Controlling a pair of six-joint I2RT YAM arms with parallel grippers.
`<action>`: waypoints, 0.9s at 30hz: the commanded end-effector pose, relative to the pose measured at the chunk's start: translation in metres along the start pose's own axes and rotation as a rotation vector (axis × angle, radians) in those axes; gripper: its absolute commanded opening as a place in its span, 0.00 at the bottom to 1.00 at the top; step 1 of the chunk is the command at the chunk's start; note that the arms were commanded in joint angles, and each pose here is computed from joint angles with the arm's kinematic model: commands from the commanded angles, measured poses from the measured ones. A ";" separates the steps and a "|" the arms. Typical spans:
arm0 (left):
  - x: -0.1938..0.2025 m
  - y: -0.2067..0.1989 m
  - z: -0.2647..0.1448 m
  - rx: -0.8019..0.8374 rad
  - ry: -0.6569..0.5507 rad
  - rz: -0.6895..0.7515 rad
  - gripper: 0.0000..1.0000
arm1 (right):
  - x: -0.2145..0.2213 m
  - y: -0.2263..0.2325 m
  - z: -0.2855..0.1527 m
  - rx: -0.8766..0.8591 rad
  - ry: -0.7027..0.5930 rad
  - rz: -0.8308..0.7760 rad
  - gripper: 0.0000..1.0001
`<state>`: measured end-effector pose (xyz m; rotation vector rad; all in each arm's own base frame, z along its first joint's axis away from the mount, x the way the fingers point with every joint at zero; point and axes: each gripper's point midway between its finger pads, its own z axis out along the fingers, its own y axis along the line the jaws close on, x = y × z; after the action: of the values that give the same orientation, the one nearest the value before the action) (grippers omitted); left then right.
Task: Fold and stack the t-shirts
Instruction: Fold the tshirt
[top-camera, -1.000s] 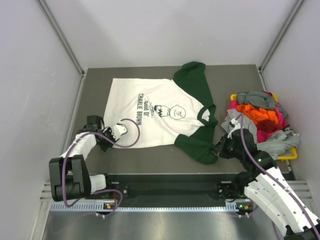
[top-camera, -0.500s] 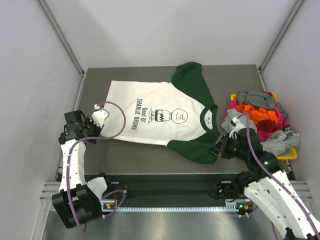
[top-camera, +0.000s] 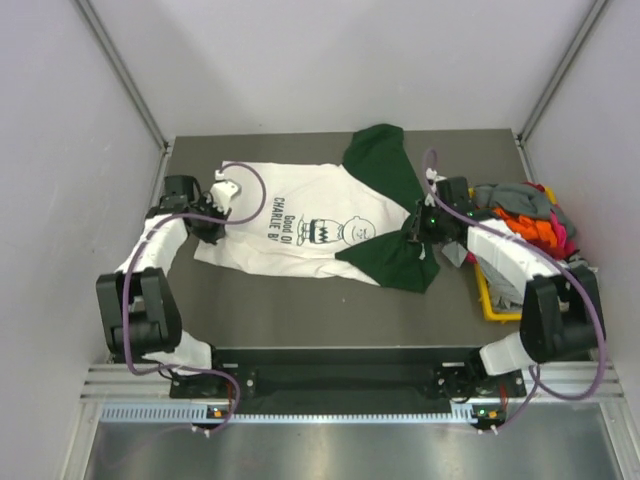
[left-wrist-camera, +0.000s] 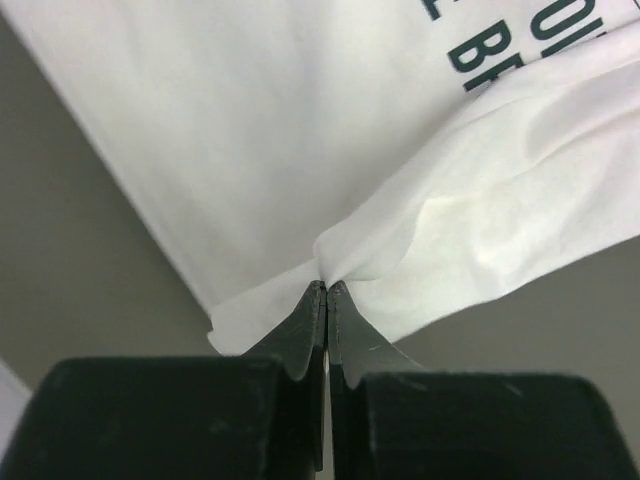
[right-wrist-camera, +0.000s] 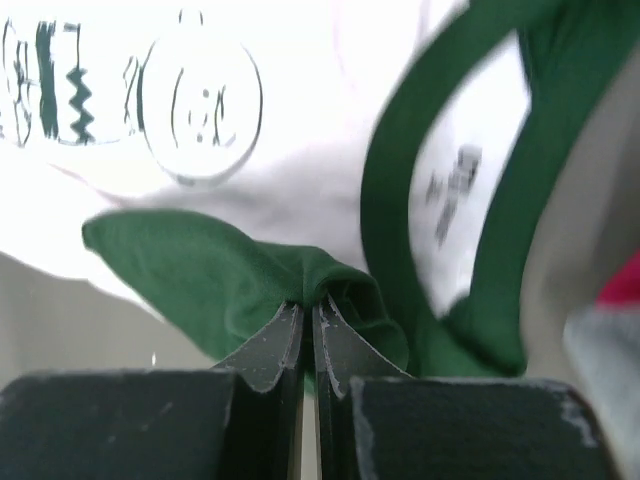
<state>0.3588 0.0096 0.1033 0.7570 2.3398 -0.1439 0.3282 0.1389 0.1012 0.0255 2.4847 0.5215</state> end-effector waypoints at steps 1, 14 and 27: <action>-0.027 0.024 0.014 -0.072 -0.037 0.018 0.00 | -0.051 0.002 0.014 0.009 -0.085 -0.113 0.00; -0.003 0.060 0.061 -0.166 0.110 -0.066 0.00 | -0.079 -0.032 0.057 0.104 -0.032 -0.076 0.02; -0.023 0.035 0.002 -0.214 0.005 0.065 0.55 | -0.031 -0.053 -0.012 0.243 -0.072 -0.009 0.65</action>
<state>0.4023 0.0324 0.0883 0.6601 2.4125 0.0998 0.3834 0.0963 0.0970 0.0529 2.4853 0.2457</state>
